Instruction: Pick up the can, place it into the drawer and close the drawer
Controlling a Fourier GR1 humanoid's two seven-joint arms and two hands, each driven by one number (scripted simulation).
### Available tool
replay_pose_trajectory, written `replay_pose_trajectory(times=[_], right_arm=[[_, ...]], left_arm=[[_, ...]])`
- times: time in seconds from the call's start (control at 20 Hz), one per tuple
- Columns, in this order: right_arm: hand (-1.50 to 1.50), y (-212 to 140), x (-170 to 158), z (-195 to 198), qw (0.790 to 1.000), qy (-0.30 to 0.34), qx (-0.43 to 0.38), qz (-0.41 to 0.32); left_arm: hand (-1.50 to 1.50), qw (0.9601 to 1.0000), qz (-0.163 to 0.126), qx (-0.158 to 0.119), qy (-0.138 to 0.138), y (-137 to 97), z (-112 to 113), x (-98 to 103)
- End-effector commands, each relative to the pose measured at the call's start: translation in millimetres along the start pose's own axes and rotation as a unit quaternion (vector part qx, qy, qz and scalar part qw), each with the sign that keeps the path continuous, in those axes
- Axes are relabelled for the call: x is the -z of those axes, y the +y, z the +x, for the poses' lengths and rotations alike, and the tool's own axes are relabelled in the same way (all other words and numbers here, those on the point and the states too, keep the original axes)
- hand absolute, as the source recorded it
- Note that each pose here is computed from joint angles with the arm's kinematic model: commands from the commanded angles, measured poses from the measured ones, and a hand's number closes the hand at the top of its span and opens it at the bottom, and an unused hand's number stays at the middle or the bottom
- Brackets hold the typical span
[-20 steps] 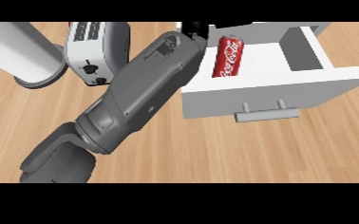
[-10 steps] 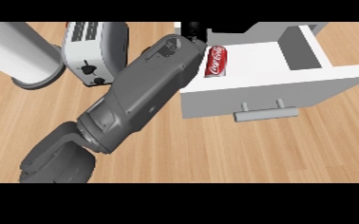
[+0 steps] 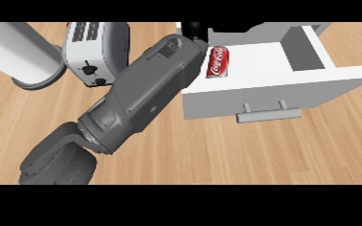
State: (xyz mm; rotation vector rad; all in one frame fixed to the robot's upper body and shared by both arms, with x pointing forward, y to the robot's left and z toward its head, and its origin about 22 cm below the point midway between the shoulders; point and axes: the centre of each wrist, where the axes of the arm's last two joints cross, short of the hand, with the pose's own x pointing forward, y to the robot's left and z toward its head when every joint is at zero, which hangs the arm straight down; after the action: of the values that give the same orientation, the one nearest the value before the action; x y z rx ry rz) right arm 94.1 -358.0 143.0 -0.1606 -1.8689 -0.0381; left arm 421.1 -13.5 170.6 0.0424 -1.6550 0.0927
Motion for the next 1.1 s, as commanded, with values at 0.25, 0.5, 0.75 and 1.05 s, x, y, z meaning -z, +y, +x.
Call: replay_pose_trajectory(times=[0.25, 0.5, 0.75, 1.05], right_arm=[[-1.5, 11, 16, 21, 0.985, -0.091, -0.131, 0.067], [-1.5, 36, 31, 31, 0.968, -0.127, -0.2, 0.079], [-1.5, 63, 53, 23, 0.958, -0.125, -0.244, 0.085], [-1.5, 100, 88, 13, 0.932, -0.133, -0.318, 0.109]], left_arm=[[-1.5, 0.9989, -0.01, -0.032, -0.033, -1, 2, -2], [-1.5, 0.9981, -0.01, -0.03, -0.054, -12, 18, -6], [-1.5, 0.9981, -0.014, -0.04, -0.045, -10, 25, 1], [-1.5, 0.9983, -0.017, -0.049, -0.027, -10, 22, -2]])
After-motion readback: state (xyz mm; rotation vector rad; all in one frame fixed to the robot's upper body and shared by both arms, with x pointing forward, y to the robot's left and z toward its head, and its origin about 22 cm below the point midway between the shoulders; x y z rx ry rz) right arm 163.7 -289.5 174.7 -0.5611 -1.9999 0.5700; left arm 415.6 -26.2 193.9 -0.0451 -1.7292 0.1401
